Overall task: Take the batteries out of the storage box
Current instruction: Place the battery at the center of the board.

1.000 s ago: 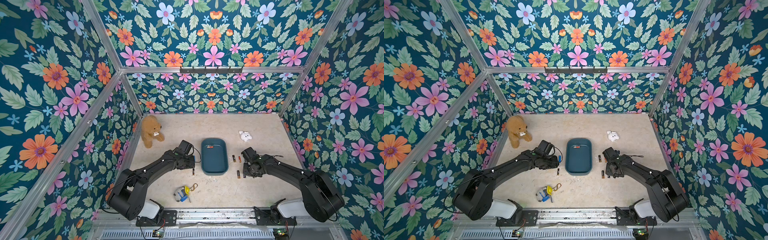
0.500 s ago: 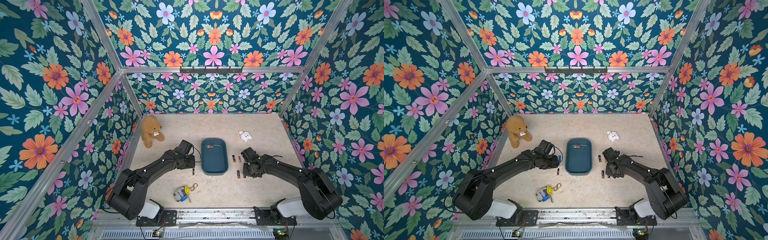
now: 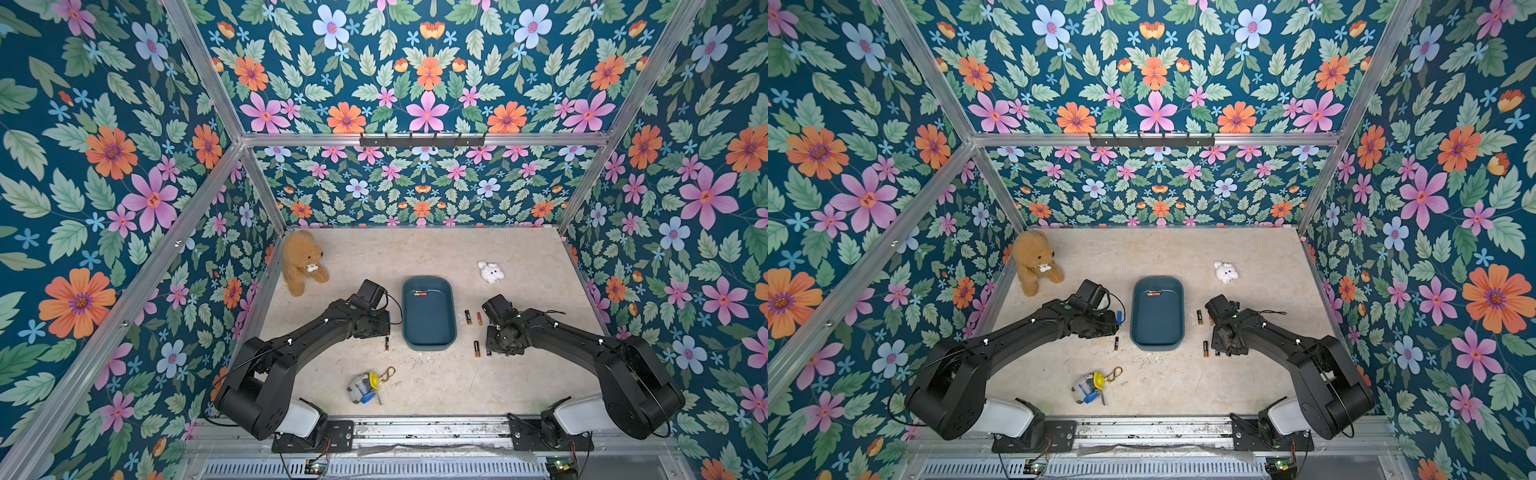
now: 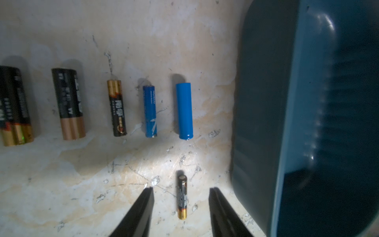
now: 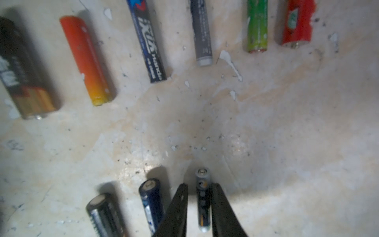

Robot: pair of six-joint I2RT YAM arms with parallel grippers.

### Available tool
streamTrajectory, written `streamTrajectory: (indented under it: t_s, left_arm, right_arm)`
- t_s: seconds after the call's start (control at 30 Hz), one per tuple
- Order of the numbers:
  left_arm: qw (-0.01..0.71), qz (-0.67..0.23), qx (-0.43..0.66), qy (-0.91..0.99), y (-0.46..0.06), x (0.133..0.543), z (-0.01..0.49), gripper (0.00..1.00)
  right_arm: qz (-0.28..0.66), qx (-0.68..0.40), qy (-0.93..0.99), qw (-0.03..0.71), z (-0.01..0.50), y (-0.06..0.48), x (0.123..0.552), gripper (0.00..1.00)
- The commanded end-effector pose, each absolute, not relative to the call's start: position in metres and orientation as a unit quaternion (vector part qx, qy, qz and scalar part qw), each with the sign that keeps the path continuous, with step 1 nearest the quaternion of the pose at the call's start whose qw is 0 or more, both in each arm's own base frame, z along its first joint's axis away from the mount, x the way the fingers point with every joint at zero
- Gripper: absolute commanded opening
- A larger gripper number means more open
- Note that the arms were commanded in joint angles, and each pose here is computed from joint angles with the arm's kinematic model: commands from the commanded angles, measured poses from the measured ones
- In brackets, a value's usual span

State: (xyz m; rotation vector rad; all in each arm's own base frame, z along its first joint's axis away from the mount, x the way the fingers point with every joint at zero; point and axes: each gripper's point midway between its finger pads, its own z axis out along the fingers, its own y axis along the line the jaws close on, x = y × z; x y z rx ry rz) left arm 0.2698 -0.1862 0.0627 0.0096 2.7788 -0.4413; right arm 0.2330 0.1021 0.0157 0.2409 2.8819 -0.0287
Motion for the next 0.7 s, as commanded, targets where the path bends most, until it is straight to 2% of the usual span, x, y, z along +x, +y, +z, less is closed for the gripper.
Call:
streamTrajectory:
  t_s: [0.0, 0.13, 0.67]
  left_arm:
    - [0.167, -0.156, 0.009, 0.974, -0.188, 0.272, 0.065, 0.50]
    - [0.168, -0.158, 0.010, 0.973, -0.190, 0.274, 0.069, 0.50]
    - [0.196, -0.161, 0.054, 0.966, -0.209, 0.306, 0.108, 0.51]
  right_arm:
    - [-0.017, 0.086, 0.988, 0.124, 0.017, 0.099, 0.232, 0.27]
    - [-0.020, 0.088, 0.988, 0.125, 0.017, 0.098, 0.232, 0.31]
    - [0.007, 0.098, 0.982, 0.162, 0.046, 0.105, 0.252, 0.33]
